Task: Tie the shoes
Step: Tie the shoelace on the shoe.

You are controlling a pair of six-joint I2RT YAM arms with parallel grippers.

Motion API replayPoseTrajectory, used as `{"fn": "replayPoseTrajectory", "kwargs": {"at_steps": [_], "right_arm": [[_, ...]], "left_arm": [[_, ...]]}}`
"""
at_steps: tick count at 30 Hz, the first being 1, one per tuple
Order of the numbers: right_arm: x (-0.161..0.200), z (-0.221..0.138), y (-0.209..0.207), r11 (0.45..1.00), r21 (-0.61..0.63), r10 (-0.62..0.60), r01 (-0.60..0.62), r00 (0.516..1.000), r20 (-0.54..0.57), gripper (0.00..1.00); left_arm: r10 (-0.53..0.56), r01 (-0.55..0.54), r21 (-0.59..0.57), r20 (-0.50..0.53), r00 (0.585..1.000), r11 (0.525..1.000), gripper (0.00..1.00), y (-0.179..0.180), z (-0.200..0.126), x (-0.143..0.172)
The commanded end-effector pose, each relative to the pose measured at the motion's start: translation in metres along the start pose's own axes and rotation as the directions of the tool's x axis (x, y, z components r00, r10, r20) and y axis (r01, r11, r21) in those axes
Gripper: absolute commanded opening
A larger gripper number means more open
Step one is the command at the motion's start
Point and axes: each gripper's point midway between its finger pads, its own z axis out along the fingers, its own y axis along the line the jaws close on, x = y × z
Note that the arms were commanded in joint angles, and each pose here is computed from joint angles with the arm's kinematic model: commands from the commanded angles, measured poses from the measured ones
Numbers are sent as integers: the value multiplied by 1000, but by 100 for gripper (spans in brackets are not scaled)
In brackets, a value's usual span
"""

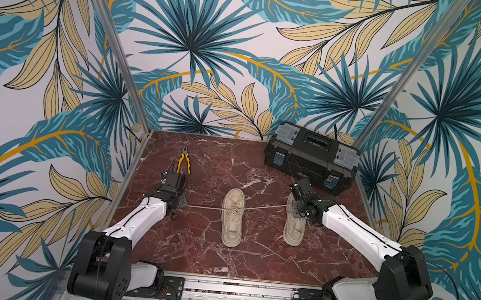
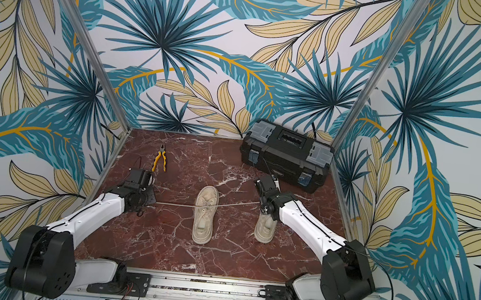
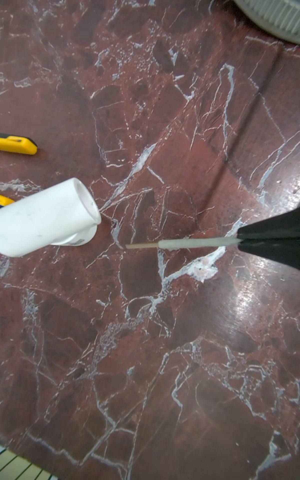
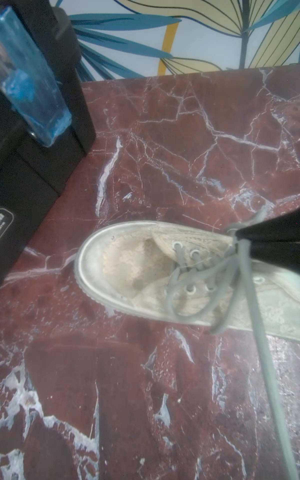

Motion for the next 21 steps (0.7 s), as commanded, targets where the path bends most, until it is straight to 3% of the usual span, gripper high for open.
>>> {"fn": "replayPoseTrajectory", "kwargs": {"at_steps": [1,4,7,9,13,17,21], "right_arm": [[17,9,-15,997,80,-8,13,998,-64,0],[15,5,-9,999,30,-14,16,998,-68,0],[0,-15,17,988,-151,-47,45,999,-14,0],[-10,-37,38,955,-283,-73,84,996,48,0],[-12,-83,79,835,-529,-107,152,987,116,0],[9,-108,109,747,-636,-165,194,981,105,0],[40,-110,128,722,-662,-212,202,975,67,4]], "left_arm": [[-8,8,6,-4,1000,1000,0,4,12,-2],[-5,5,43,-9,1000,999,0,-3,14,-4],[-4,3,152,4,1000,988,0,-25,6,-11],[-3,-5,221,36,999,975,0,-40,-8,-18],[9,-44,325,110,994,945,0,-67,-49,-36],[-4,-64,428,156,988,902,0,-88,-91,-46],[-42,-63,534,181,983,843,0,-103,-128,-53]]}}
